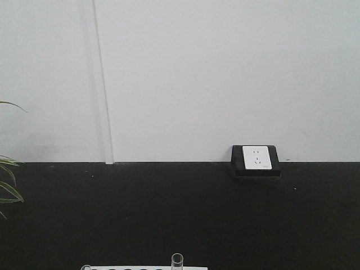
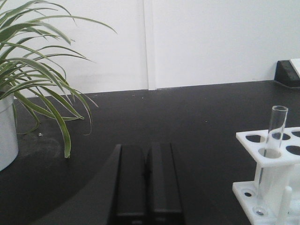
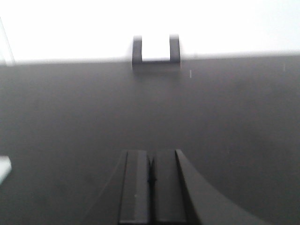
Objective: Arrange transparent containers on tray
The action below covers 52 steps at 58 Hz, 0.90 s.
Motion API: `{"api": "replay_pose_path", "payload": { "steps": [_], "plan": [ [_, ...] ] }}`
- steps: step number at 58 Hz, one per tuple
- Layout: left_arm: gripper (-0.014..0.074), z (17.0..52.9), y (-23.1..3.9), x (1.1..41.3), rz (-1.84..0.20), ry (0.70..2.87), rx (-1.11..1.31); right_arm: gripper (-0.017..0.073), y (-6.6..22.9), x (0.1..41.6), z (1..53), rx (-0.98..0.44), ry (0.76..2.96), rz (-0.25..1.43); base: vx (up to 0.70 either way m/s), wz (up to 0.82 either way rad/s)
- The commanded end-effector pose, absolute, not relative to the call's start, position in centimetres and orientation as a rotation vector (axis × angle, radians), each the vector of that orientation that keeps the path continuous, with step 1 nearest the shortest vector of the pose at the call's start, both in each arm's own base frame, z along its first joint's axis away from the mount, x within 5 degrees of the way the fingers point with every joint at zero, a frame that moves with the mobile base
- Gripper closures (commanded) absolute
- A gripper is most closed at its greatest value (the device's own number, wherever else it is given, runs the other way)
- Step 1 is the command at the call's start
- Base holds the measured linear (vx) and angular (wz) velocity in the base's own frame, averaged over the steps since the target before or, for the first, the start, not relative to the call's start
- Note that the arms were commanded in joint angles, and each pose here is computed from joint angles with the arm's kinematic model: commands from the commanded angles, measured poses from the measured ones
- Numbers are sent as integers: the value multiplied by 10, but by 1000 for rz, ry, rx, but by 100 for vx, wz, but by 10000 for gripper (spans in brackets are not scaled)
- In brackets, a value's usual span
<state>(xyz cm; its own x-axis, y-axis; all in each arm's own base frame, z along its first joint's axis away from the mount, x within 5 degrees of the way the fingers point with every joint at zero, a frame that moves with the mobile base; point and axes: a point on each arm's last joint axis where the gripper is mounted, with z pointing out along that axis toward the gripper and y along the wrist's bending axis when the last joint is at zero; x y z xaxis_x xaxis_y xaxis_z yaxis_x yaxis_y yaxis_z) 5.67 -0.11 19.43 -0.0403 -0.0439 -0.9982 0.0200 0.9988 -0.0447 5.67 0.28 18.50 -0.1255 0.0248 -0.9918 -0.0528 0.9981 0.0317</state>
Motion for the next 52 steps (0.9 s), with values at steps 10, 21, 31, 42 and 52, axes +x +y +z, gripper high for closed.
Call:
{"api": "replay_pose_path", "payload": {
  "steps": [10, 21, 31, 42, 52],
  "plan": [
    [601, 199, -2, 57, -85, 1483, -34, 571, 5, 57, 213, -44, 1385, 84, 0, 0],
    [601, 241, -2, 47, -133, 1127, -44, 571, 5, 50, 249, -18, 1247, 119, 0, 0],
    [601, 302, -2, 31, -73, 1077, 6, 571, 3, 45, 314, -20, 1304, 89, 0, 0],
    [601, 363, 1, 31, 72, 1237, 59, 571, 4, 64, 362, -16, 1376, 84, 0, 0],
    [600, 375, 2, 58, 79, 1372, 56, 567, 6, 96, 361, -18, 1486, 82, 0, 0]
  ]
}}
